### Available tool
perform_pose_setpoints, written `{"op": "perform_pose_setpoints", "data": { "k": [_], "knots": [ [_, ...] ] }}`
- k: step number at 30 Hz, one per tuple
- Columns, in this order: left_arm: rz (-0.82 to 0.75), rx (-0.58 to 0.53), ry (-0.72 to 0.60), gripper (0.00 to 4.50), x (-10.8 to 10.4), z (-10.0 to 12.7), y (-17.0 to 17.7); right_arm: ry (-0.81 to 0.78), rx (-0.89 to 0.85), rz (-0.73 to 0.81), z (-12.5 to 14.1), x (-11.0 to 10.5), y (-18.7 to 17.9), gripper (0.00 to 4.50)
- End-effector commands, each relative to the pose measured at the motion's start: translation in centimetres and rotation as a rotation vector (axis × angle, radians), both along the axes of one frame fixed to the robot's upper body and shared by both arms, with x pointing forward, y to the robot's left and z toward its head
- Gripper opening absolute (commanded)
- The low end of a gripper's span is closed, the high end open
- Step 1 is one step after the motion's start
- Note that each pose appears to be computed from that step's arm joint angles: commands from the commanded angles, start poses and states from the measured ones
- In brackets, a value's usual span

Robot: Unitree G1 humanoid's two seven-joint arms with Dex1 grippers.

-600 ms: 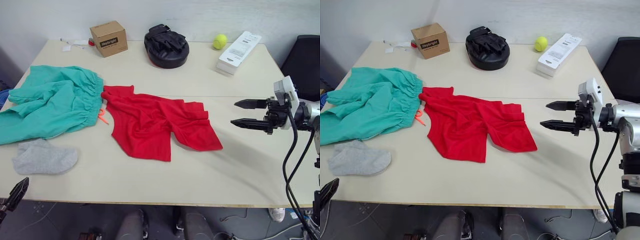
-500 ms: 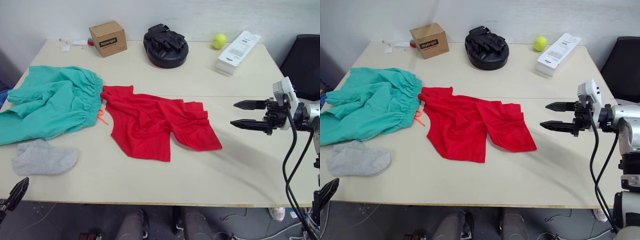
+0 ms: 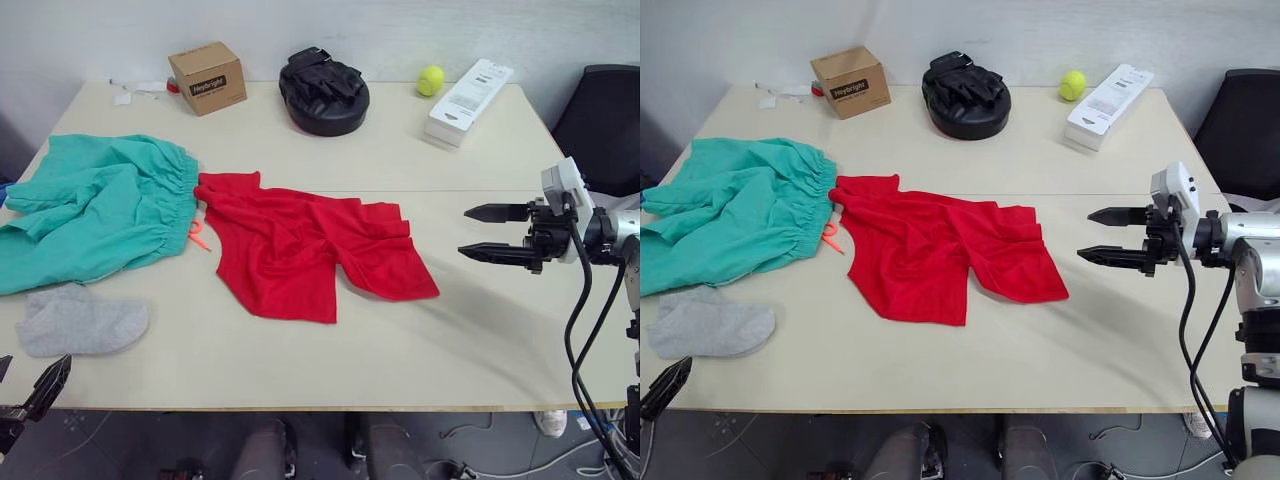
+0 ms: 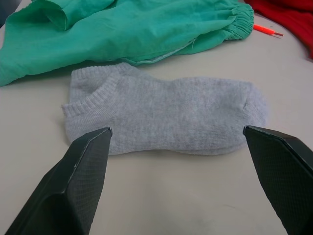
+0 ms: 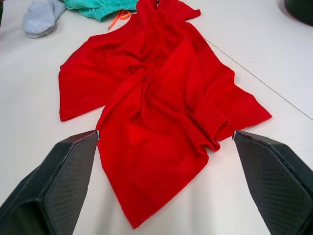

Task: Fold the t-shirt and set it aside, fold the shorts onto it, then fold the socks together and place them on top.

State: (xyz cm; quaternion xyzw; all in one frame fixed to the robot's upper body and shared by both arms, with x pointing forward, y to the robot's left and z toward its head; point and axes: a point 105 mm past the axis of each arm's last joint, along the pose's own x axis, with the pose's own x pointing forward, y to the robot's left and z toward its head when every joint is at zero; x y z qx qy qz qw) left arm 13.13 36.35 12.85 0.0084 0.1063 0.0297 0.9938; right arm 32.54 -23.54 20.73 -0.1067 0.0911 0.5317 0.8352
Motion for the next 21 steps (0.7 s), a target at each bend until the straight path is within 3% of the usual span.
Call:
{"op": "perform_pose_setpoints", "data": {
  "k": [1,9,16,21],
  "knots": [
    [-0.020,0.049,0.000,4.50,0.3,1.0,-0.2,-0.054,-0.007,-0.001,0.9,-0.2,0.0,4.45],
    [-0.281,0.118,0.010,4.50,3.4,3.1,-4.2,-0.104,-0.032,0.016,1.5,-0.8,0.6,4.45],
    [-0.892,0.285,0.154,4.50,6.3,2.5,-13.1,-0.134,-0.198,0.137,-0.1,-3.0,2.4,4.45],
    [-1.221,0.396,0.196,4.50,7.7,1.7,-17.2,-0.217,-0.341,0.215,-2.1,-4.4,3.1,4.45]
  ]
}}
